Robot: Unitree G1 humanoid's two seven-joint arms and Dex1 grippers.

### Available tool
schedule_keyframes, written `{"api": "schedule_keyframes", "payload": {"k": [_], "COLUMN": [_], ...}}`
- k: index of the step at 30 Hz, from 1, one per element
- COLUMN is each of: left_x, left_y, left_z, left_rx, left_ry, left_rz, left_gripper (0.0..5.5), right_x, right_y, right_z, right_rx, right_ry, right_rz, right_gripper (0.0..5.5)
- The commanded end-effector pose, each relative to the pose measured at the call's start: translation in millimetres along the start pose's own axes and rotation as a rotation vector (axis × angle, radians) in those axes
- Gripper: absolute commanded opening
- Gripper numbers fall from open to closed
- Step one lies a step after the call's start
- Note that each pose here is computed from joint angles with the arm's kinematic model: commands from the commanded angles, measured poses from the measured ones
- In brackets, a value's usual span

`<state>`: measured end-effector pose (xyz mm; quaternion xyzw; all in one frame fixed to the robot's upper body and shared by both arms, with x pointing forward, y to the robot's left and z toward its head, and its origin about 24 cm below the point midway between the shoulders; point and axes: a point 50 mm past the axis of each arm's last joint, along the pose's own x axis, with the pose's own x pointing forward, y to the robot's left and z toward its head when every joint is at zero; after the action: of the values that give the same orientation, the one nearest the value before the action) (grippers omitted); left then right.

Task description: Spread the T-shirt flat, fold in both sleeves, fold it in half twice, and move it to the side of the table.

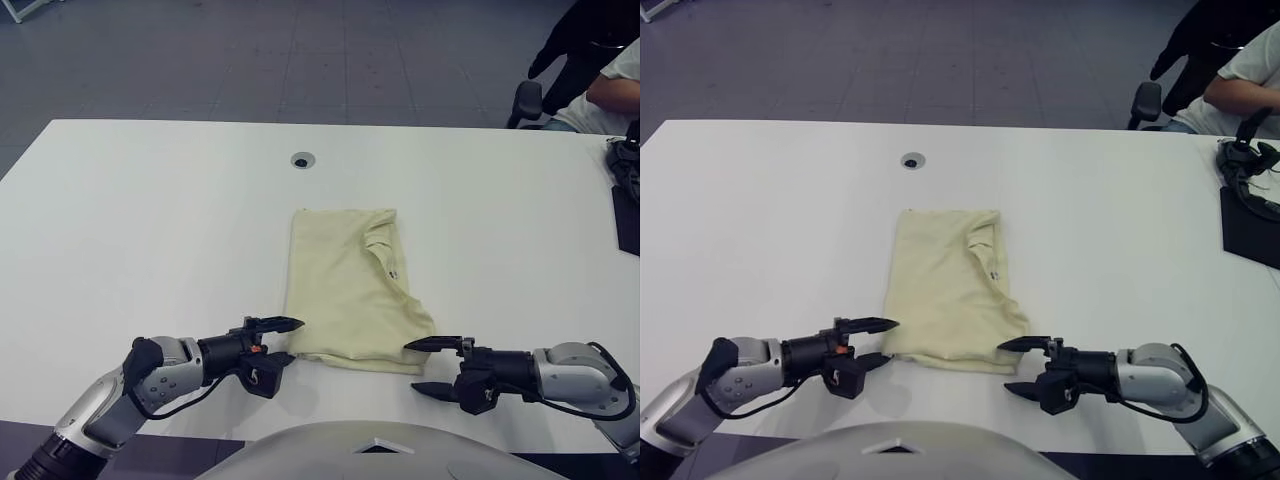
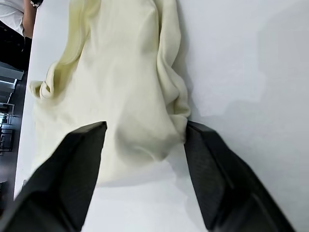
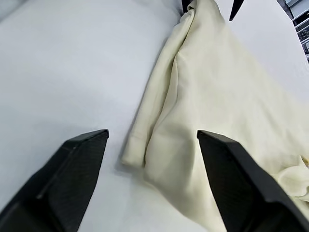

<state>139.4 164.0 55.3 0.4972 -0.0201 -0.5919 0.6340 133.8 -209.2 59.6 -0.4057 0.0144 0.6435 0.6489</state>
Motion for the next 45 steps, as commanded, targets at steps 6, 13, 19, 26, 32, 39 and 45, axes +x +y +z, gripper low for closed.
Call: {"api": "schedule_keyframes", "payload": {"k": [6, 13, 19, 26, 32, 39, 45], "left_x": [-0.7, -0.8, -1.6, -2.0, -2.6, -7.1, -23.9], "left_y": [-24.9, -25.5, -26.6, -25.6, -23.7, -18.4, -6.8], "left_z": [-3.9, -1.8, -1.6, -0.2, -0.2, 3.3, 18.6], "left_rx": [-0.084, -0.103, -0.114, -0.128, -0.129, -0.171, -0.257], "left_ry": [0.039, 0.029, 0.027, 0.017, 0.017, -0.006, -0.082], "left_rz": [-0.132, -0.139, -0.15, -0.15, -0.15, -0.132, -0.125], "left_gripper": [1.23, 0.18, 0.17, 0.17, 0.17, 0.17, 0.17], "right_x": [-2.0, 2.1, 2.7, 2.0, -1.6, -3.1, -9.4], "right_y": [1.4, 9.8, 17.5, 23.2, 26.8, 18.1, -1.2], "right_z": [-4.0, -8.1, -13.5, -16.4, -22.9, -21.4, 10.4], "right_rx": [0.003, 0.015, 0.058, 0.108, 0.16, 0.216, 0.365], "right_ry": [0.028, 0.049, 0.079, 0.096, 0.129, 0.097, -0.116], "right_rz": [0.002, 0.055, 0.101, 0.147, 0.175, 0.124, 0.064], "right_gripper": [4.83, 3.99, 2.91, 1.59, 0.61, 0.05, 0.04]}}
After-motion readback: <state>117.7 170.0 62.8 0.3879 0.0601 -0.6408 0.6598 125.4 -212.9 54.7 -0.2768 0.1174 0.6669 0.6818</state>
